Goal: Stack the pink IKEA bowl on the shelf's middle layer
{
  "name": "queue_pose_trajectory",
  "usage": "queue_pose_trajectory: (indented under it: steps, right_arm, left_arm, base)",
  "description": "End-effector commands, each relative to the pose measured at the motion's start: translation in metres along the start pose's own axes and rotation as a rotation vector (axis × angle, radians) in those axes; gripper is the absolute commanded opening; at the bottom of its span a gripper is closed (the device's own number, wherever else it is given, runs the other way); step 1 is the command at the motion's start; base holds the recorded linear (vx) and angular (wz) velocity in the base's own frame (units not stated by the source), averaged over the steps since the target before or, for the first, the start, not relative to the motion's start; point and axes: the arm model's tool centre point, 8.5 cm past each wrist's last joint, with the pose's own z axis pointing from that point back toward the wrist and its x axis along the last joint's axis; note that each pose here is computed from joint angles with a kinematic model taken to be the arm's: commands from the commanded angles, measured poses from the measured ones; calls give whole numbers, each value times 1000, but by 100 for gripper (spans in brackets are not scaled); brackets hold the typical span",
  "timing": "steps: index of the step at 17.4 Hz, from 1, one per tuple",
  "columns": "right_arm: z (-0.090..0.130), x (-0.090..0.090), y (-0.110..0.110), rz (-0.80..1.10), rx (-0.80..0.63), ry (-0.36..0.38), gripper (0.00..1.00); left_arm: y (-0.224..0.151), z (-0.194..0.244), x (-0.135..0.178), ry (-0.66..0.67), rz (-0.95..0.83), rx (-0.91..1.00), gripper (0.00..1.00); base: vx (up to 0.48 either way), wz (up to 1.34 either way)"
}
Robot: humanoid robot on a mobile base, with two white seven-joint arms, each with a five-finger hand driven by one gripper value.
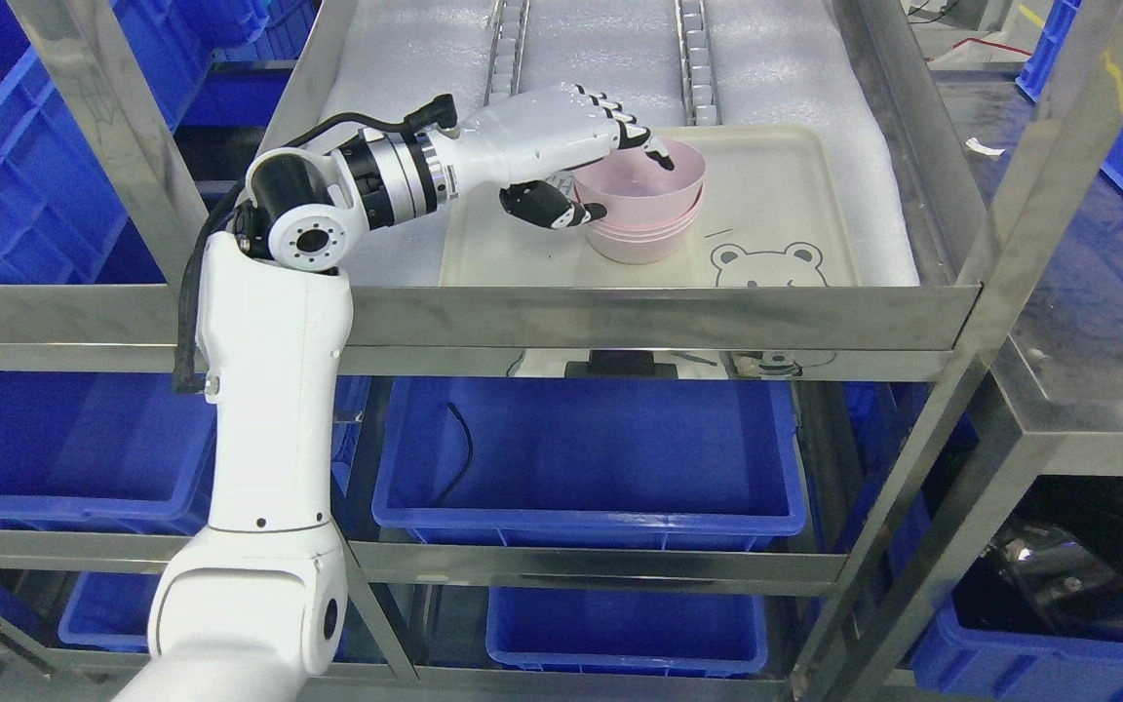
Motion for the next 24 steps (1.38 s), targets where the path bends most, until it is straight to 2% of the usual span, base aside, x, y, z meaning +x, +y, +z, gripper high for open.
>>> queue_pose_trajectory:
  steps: [1, 3, 4, 6, 8, 10, 12, 15, 18, 21, 22, 24]
  right_arm:
    - [0, -9, -10, 2, -15, 6, 100]
    - [0, -9, -10, 2, -15, 6, 100]
    - [0, -9, -10, 2, -15, 6, 100]
    - [0, -9, -10, 2, -15, 6, 100]
    - [0, -9, -10, 2, -15, 6, 100]
    - [0, -9, -10, 2, -15, 6, 100]
    - [0, -9, -10, 2, -15, 6, 100]
    - [0, -9, -10, 2, -15, 6, 100]
    - [0, -9, -10, 2, -15, 6, 100]
    - [0, -9, -10, 2, -15, 6, 100]
    - [0, -9, -10, 2, -15, 6, 100]
    - [0, -9, -10, 2, -15, 6, 100]
  left_arm:
    - [27, 29, 3, -180, 175, 339, 77]
    - [27, 24, 19, -245, 200, 411, 86]
    - [19, 13, 37, -305, 213, 408, 89]
    - [-17, -10, 74, -399, 256, 326, 91]
    - [-72, -28, 124, -499, 335, 217, 91]
    - [-111, -35, 157, -554, 408, 142, 91]
    - [-145, -32, 176, -560, 479, 92, 91]
    - [-196, -14, 197, -515, 607, 52, 91]
    - [-274, 25, 245, -433, 858, 3, 91]
    - [-341, 71, 273, -276, 1082, -52, 91]
    - [-364, 86, 273, -206, 1147, -71, 92]
    - [-408, 126, 248, 9, 1294, -27, 92]
  base:
    - [0, 0]
    - [0, 0]
    - [0, 0]
    - [0, 0]
    - [0, 0]
    - [0, 0]
    - [0, 0]
    - [0, 0]
    - [0, 0]
    - [0, 0]
    - [0, 0]
    - [0, 0]
